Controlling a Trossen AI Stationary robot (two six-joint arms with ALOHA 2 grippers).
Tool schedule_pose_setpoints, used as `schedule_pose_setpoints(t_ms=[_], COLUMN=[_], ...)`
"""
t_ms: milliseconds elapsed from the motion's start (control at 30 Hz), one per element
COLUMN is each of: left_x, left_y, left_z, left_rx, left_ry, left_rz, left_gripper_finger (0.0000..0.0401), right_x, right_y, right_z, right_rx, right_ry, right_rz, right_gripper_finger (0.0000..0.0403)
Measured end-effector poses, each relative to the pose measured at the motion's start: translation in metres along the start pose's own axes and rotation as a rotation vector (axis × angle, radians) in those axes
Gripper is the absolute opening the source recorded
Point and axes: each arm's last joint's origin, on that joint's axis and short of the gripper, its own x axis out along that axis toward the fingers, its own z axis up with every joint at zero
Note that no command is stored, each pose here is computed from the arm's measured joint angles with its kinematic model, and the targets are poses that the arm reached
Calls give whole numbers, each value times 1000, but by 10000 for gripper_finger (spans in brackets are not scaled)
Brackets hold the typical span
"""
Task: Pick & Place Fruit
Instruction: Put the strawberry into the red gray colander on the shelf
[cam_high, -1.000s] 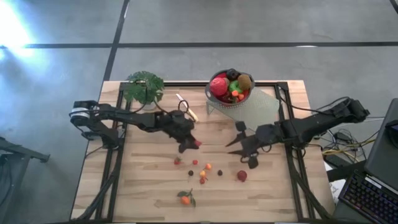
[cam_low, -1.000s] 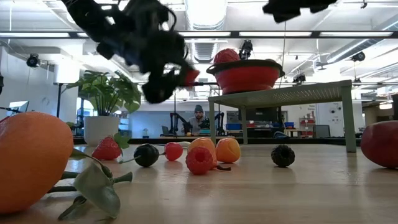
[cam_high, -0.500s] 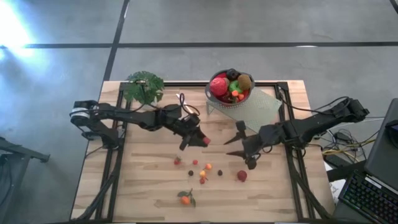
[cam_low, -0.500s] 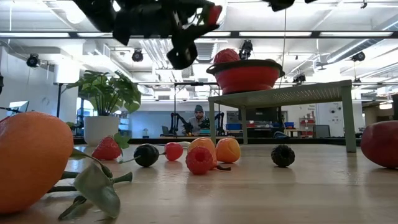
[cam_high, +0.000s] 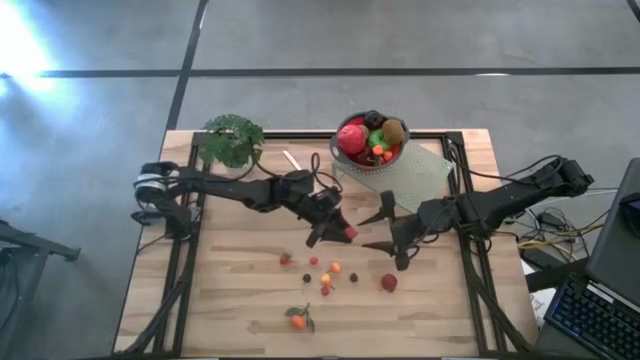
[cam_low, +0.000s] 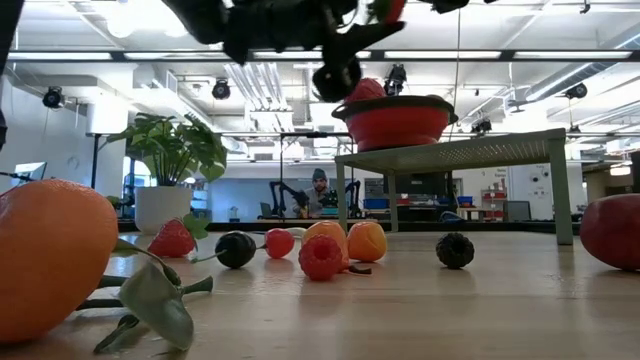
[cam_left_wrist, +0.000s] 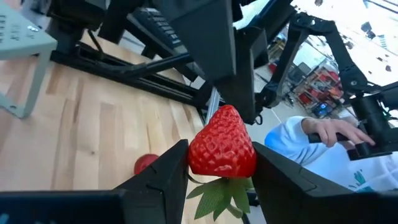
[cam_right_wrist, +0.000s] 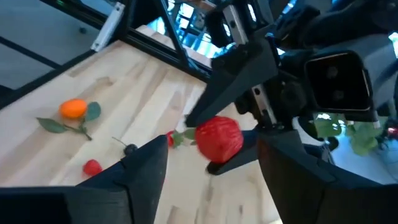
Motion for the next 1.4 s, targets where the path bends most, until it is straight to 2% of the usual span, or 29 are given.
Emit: schedule_pose_setpoints(t_ms=[200, 333, 933, 1400], left_x=[21, 28, 26, 25], left_y=[5, 4, 7, 8], left_z=[15, 25, 29, 30], left_rx=[2, 17, 33, 36], left_ry=[48, 59, 52, 42], left_rz=[-35, -65, -66, -63], left_gripper_finger=[163, 163, 163, 168], right_x=[0, -1, -1, -1], right_y=[0, 1, 1, 1], right_z=[0, -3, -4, -4], right_rx=[-4, 1, 16, 22], right_ry=[5, 33, 48, 50], right_rz=[0, -2, -3, -4], right_gripper_finger=[254, 244, 134, 139])
